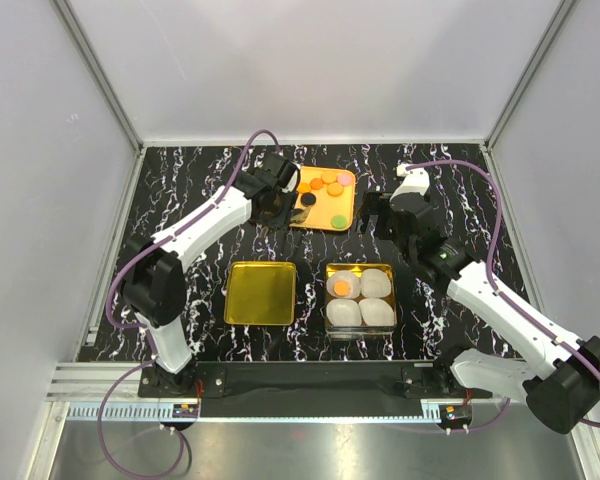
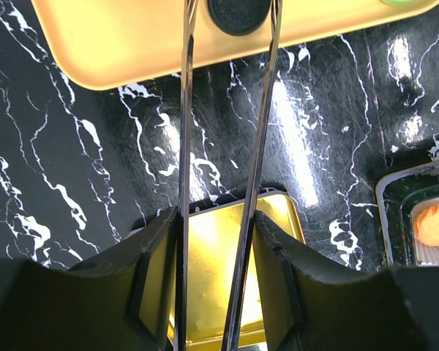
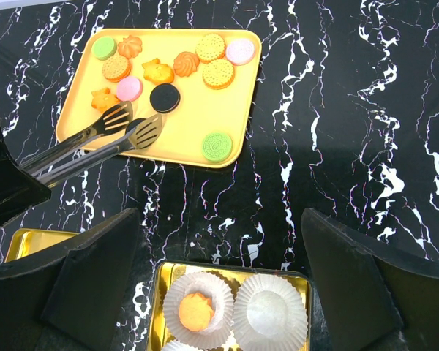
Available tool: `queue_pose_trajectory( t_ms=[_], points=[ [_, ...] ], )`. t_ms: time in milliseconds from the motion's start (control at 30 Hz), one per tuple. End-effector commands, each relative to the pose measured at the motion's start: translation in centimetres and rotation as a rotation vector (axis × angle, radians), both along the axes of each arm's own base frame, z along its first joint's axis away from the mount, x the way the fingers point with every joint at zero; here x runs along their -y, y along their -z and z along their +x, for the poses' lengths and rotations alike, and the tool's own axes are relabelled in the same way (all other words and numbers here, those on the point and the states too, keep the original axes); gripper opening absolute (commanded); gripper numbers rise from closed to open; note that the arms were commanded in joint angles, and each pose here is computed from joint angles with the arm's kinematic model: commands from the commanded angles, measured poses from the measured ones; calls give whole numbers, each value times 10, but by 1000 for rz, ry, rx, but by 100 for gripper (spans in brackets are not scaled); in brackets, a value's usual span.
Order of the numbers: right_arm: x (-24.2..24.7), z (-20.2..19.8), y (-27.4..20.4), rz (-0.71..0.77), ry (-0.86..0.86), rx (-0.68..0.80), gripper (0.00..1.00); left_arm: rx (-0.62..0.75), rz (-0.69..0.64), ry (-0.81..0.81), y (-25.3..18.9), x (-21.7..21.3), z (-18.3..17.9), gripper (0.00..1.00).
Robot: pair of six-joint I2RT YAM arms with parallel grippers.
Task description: Pack the cookies
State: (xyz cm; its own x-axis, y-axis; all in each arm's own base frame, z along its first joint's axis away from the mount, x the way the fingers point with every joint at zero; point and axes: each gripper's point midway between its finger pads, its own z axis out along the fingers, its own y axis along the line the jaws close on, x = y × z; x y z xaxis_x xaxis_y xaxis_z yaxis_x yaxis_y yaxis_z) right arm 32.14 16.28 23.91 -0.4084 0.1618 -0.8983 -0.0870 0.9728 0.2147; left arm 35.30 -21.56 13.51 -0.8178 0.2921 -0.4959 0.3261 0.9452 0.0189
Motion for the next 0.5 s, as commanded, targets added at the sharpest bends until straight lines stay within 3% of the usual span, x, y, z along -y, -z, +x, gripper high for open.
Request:
queue_pose_trajectory(
  t_ms=[0,467],
  points=[
    [0,1,-14,21,-1,46,100,9,-35,21,-2,7,1,47],
    [0,1,-11,18,2,42,100,13,-25,8,-5,3,-1,43]
  ],
)
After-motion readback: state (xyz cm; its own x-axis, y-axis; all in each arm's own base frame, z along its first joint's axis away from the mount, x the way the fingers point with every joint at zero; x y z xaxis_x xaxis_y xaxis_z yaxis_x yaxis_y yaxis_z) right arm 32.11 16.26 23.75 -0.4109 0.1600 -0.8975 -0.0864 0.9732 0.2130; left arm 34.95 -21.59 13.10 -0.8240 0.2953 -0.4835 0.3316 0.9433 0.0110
